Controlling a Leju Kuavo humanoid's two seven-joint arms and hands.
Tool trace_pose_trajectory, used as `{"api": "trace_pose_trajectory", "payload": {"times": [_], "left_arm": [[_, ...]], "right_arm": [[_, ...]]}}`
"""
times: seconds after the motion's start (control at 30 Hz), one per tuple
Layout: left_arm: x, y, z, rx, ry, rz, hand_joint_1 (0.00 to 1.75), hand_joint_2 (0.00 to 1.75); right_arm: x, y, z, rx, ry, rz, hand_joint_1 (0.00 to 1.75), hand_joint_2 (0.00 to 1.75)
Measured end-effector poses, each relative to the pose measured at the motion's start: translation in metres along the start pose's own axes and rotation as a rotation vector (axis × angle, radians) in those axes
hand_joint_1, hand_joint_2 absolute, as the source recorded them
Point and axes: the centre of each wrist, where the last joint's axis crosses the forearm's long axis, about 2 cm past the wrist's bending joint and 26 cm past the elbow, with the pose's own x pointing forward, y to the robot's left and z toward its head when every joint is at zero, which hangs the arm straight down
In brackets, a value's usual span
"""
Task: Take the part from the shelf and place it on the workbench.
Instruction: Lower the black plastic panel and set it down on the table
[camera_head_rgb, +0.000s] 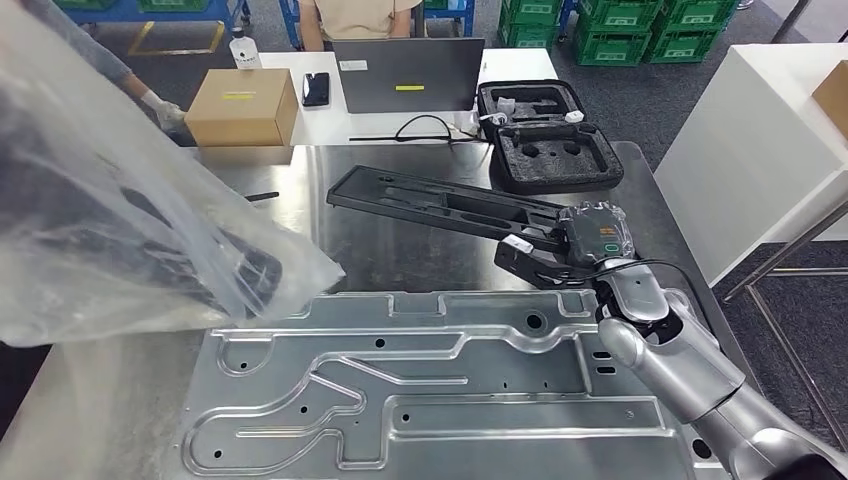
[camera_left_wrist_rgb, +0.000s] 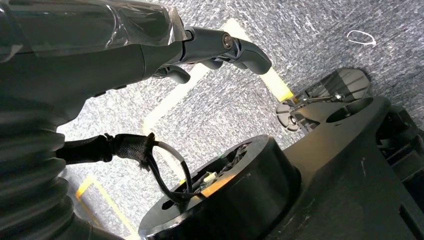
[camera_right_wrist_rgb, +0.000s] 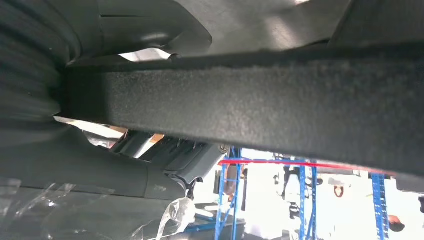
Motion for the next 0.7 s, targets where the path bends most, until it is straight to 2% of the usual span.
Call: {"api": "trace_pose_trajectory", "payload": {"times": [0.23, 0.3, 0.43, 0.5, 0.57, 0.63, 0.7], "left_arm": [[0.000, 0.000, 0.000, 0.019, 0.000, -0.002, 0.00, 1.75], [0.000, 0.001, 0.000, 0.020, -0.003, -0.002, 0.00, 1.75], [0.000, 0.003, 0.001, -0.010, -0.010, 0.001, 0.00, 1.75], [-0.002, 0.003, 0.001, -0.012, -0.002, 0.002, 0.00, 1.75], [-0.004, 0.002, 0.001, -0.003, 0.007, 0.002, 0.00, 1.75], [-0.005, 0.002, 0.001, 0.008, 0.008, 0.002, 0.00, 1.75], [-0.004, 0.002, 0.001, 0.012, -0.001, 0.001, 0.00, 1.75]], "right_arm": [[0.005, -0.020, -0.001, -0.064, -0.020, -0.132, 1.75, 1.75], [0.005, -0.031, -0.002, -0.105, -0.026, -0.217, 1.75, 1.75], [-0.004, -0.052, 0.001, -0.258, -0.034, -0.535, 1.75, 1.75], [-0.007, -0.064, 0.001, -0.299, -0.075, -0.514, 1.75, 1.75], [-0.002, -0.073, -0.001, -0.196, -0.160, -0.383, 1.75, 1.75], [0.011, -0.070, -0.002, 0.062, -0.247, -0.244, 1.75, 1.75], [0.022, -0.056, 0.001, 0.325, -0.304, -0.103, 1.75, 1.75]]}}
